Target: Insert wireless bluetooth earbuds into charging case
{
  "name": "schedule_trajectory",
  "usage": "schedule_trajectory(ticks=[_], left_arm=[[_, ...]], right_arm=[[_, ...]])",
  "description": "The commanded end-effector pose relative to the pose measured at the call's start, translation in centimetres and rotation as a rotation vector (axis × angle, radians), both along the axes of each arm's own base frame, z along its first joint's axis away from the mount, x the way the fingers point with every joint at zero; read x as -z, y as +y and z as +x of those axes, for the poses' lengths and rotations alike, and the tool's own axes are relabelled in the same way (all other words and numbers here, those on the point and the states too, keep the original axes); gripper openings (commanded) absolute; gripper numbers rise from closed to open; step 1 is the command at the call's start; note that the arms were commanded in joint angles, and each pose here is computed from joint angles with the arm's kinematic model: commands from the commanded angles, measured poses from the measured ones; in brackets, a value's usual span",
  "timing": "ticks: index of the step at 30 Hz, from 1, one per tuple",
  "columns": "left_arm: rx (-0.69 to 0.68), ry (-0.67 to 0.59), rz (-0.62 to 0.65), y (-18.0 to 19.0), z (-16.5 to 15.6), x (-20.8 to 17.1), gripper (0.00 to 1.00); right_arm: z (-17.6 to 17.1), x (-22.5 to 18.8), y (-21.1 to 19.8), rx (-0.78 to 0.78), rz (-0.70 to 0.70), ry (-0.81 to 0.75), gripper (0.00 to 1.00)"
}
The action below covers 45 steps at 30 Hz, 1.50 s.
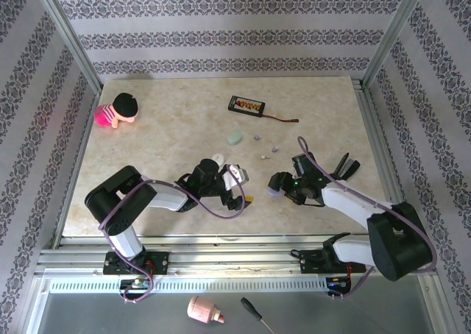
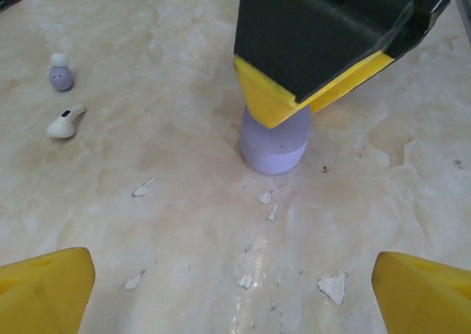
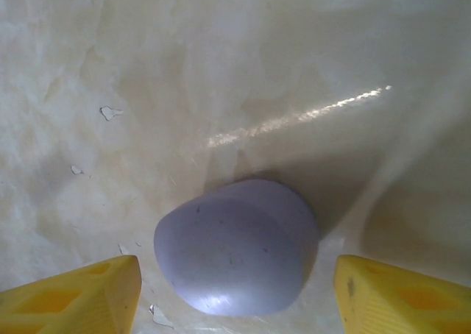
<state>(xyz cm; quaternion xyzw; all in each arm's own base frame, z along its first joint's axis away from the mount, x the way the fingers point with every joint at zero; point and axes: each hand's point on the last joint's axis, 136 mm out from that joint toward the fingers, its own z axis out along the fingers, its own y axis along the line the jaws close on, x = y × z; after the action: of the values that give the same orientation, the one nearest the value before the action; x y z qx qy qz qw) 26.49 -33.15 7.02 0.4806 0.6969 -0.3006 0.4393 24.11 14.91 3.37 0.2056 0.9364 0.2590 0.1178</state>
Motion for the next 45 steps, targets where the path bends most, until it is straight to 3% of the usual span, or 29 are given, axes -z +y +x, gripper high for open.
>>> schedule_trajectory(ticks=[1,15,23,27,37,45], left_arm=[[-0.041,-0.023,-0.049,0.9,0.7,-1.4,0.96],[-0.192,-0.013,-0.03,5.5,0.7,-1.1,1.0],[-0.205,-0.01,-0.021,6.0,1.3,-1.0,0.99],[-0.198,-0.006,-0.03,5.9,1.7,-1.1,0.99],[-0.171,0.011,-0.028,5.3,1.8,-0.9,1.0],[-0.164,0.015,-0.03,5.1,1.8,-1.1,1.0]], right_arm=[[2.4,-1.5,1.1,-0.009,0.006,-0.064,0.68],[5.7,-1.8,5.0,-0.213,0.019,-0.064,0.66],[3.1,-1.7,1.6,-0.357,-0.319,-0.126,0.76],[1.9,-1.2,0.5,-0.393,-0.457,-0.16,0.75],[0.0,1.7,1.8,-0.445,-0.457,-0.104,0.66],[0.5,2.3,2.1,-0.478,-0.487,-0.085,0.51]])
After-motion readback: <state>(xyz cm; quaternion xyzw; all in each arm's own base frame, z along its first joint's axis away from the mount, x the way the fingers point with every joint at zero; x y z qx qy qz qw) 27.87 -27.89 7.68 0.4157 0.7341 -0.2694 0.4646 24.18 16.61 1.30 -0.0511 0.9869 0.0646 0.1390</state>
